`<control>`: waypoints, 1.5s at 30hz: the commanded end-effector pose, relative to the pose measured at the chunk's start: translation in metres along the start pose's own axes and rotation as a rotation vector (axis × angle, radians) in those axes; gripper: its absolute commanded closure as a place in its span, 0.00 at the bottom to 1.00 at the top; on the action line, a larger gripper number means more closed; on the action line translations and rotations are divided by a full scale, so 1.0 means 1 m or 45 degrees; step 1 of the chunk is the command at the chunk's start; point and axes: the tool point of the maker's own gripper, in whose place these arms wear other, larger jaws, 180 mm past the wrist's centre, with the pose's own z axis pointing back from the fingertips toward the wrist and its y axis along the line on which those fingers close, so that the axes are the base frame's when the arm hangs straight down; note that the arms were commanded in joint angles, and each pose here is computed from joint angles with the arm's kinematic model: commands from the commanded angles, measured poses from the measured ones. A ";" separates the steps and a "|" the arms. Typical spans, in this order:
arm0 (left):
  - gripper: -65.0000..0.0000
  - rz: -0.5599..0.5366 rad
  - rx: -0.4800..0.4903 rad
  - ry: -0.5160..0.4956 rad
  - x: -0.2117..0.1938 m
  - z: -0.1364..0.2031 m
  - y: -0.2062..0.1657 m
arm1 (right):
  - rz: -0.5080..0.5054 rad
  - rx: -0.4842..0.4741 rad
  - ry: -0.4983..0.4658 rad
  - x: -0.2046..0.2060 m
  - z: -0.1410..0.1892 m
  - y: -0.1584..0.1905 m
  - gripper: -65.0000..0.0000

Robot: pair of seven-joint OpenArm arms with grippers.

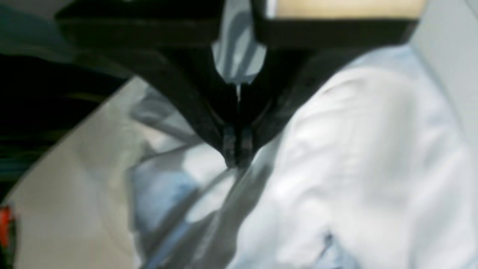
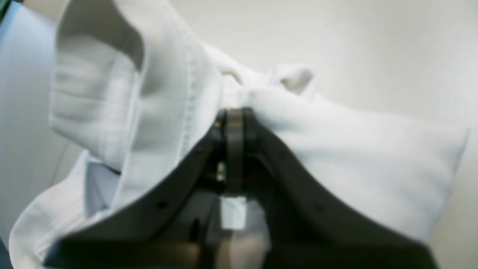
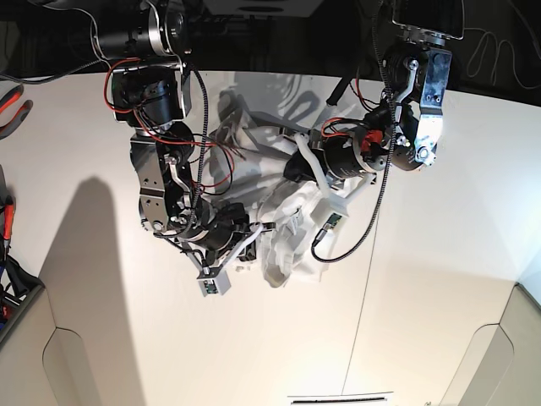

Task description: Layout the t-shirt on the table in an organized manner, then fold the t-shirt properly

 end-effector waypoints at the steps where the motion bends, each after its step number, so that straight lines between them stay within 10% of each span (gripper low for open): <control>1: 1.00 -0.016 0.017 -0.065 0.016 0.004 0.004 | 0.028 -0.070 0.045 0.000 0.005 -0.019 1.00; 15: 1.00 -0.023 0.099 -0.190 0.059 -0.002 0.029 | 0.034 -0.106 0.153 -0.033 0.067 -0.029 1.00; 26: 1.00 0.002 0.103 -0.383 0.112 0.029 0.051 | 0.135 -0.247 -0.106 0.023 0.100 -0.051 1.00; 29: 1.00 0.021 0.126 -0.395 0.113 0.042 0.066 | 0.283 -0.124 -0.112 0.046 0.103 -0.029 1.00; 33: 1.00 0.032 0.198 -0.393 0.108 0.057 0.091 | 0.403 0.153 -0.077 0.061 0.117 0.016 0.76; 38: 1.00 0.042 0.283 -0.402 0.107 0.076 0.118 | 0.442 0.309 0.136 0.036 0.136 0.026 1.00; 45: 1.00 0.032 0.351 -0.373 0.096 0.092 0.139 | 0.472 0.280 0.238 0.005 0.148 -0.001 1.00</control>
